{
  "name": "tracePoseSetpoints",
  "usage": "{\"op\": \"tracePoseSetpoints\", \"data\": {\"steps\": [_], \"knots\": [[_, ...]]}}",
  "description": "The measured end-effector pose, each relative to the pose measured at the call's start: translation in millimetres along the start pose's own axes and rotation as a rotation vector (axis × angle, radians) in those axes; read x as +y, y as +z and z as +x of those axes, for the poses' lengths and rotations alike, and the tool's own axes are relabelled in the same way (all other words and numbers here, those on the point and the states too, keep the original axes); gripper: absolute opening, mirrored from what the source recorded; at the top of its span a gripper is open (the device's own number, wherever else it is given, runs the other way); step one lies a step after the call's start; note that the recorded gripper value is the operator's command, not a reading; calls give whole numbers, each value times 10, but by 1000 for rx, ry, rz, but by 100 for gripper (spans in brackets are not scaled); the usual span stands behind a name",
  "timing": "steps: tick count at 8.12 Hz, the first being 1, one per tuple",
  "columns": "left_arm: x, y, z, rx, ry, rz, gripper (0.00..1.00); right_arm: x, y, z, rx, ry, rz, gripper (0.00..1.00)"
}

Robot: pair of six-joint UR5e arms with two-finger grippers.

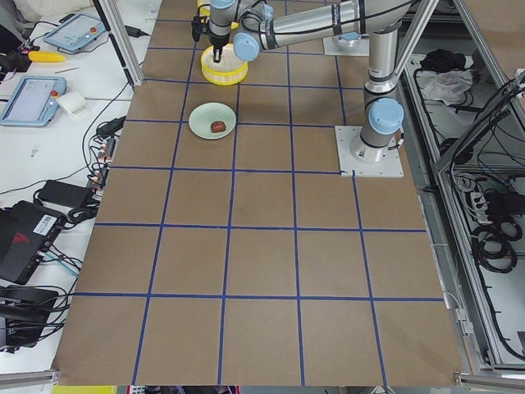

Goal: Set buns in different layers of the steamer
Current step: 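Set the top tier aside with the right while the left carries the white bun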

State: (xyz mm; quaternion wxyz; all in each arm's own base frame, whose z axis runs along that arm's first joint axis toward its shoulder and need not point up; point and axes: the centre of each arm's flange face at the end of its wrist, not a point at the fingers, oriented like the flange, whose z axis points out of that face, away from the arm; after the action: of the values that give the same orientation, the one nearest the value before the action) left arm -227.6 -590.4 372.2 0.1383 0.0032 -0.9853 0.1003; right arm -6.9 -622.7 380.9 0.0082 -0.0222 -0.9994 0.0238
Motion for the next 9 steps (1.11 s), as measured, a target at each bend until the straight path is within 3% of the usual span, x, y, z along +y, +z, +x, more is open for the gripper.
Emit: {"op": "tracePoseSetpoints", "data": {"steps": [1,3,5,7,9], "knots": [[47,28,163,25,19,4,0,0,-11,295,4,22,-10,0],[78,198,454,144,58,14,0,-11,55,594,26,34,-27,0],[91,652,689,217,104,20,0,-6,132,742,35,38,-48,0],[71,1171,738,243,131,36,0,5,178,797,43,36,-61,0],[100,1486,727,246,132,26,74,12,196,811,44,36,-66,0]]}}
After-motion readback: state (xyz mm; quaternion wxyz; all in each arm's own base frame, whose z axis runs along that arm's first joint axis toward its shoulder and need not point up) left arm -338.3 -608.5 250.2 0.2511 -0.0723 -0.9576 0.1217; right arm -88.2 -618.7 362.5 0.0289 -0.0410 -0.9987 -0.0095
